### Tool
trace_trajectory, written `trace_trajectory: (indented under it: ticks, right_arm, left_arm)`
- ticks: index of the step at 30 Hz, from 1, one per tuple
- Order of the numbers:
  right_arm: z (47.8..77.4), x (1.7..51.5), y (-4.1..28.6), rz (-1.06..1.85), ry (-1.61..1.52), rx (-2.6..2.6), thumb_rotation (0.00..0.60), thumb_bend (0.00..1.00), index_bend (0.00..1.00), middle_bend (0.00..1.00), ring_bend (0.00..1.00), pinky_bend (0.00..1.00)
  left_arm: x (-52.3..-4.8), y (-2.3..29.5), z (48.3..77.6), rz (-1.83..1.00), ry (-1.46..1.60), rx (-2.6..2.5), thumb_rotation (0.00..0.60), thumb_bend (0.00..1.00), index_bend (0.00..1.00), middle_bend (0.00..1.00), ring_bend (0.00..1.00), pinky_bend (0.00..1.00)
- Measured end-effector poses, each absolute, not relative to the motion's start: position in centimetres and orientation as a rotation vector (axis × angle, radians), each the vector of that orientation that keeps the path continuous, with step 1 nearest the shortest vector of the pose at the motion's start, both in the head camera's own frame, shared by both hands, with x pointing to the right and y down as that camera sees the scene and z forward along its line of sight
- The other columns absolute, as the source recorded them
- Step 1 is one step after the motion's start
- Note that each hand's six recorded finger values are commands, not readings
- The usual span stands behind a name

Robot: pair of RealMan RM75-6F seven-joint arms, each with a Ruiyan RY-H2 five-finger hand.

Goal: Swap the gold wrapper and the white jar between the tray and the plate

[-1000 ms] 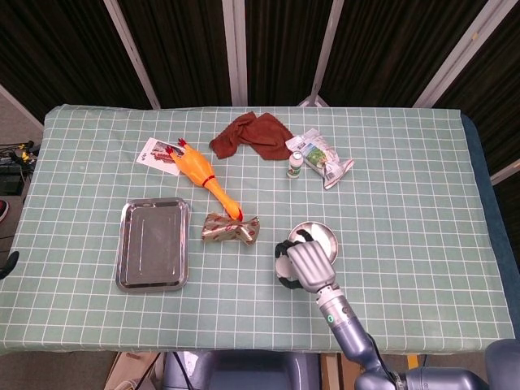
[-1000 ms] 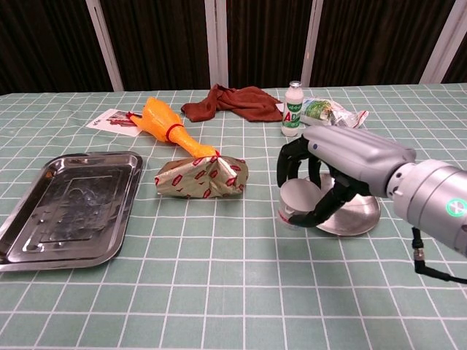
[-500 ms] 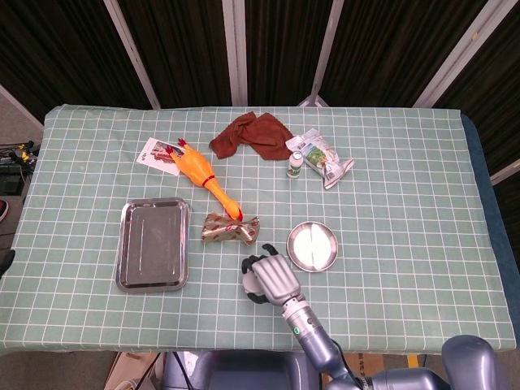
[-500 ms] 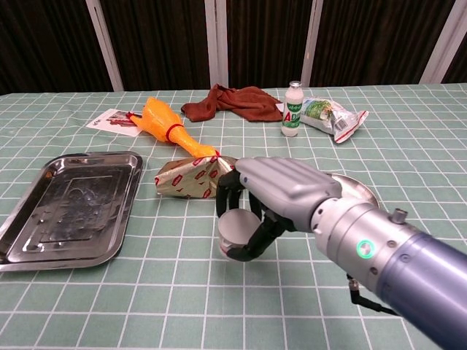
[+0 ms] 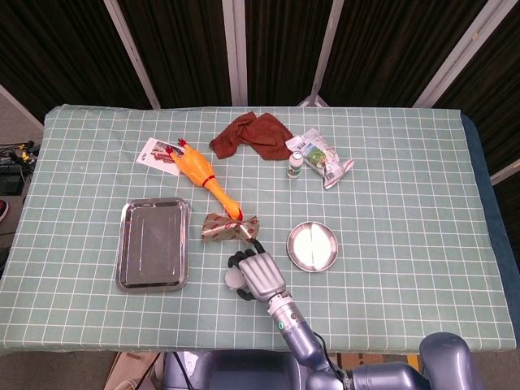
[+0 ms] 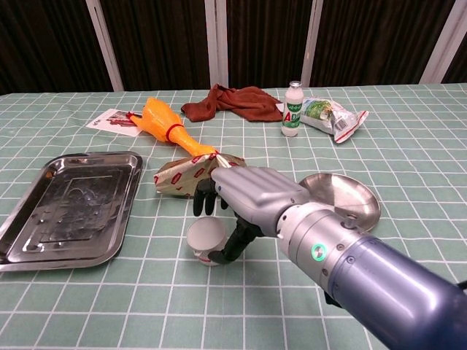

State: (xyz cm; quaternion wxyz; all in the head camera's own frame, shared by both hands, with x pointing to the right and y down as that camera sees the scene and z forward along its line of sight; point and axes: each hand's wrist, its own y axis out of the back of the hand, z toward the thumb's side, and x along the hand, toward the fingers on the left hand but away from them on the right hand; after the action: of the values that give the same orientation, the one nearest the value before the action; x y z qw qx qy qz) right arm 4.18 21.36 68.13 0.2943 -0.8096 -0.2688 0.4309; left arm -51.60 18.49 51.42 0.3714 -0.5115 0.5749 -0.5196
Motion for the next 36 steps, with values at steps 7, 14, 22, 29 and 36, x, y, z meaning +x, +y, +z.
trace_trajectory:
  ticks: [7,14,22,29,36]
  right_arm:
    - [66.7,4.4,21.3,1.124,-0.709,-2.127,0.6,0.13,0.3,0.29,0.26,0.02]
    - [64.5,5.1,20.4,1.128,-0.753,-2.069,0.6,0.13,0.29,0.28,0.26,0.02]
    - [62.6,6.0,17.7,1.143,-0.882,-2.036,0.6,0.13,0.27,0.25,0.26,0.02]
    - [64.6,5.0,15.3,1.208,-0.934,-2.023,0.6,0.13,0.26,0.22,0.22,0.01]
    - [66.1,2.9,13.1,1.222,-0.992,-2.012,0.6,0.13,0.26,0.22,0.22,0.01]
  left_arm:
    - [-51.4,18.5,51.7,-1.344,1.465,-1.315,0.6,0.34,0.27,0.04,0.0,0.23]
    - [-51.3,18.6,51.6,-1.342,1.464,-1.314,0.6,0.33,0.27,0.04,0.0,0.24]
    - [-51.2,18.6,51.6,-1.338,1.464,-1.314,0.6,0.33,0.27,0.04,0.0,0.24]
    - [-51.2,18.6,51.8,-1.348,1.46,-1.312,0.6,0.33,0.27,0.04,0.0,0.24]
    - [-51.7,18.5,51.7,-1.355,1.477,-1.303,0.6,0.33,0.27,0.04,0.0,0.24]
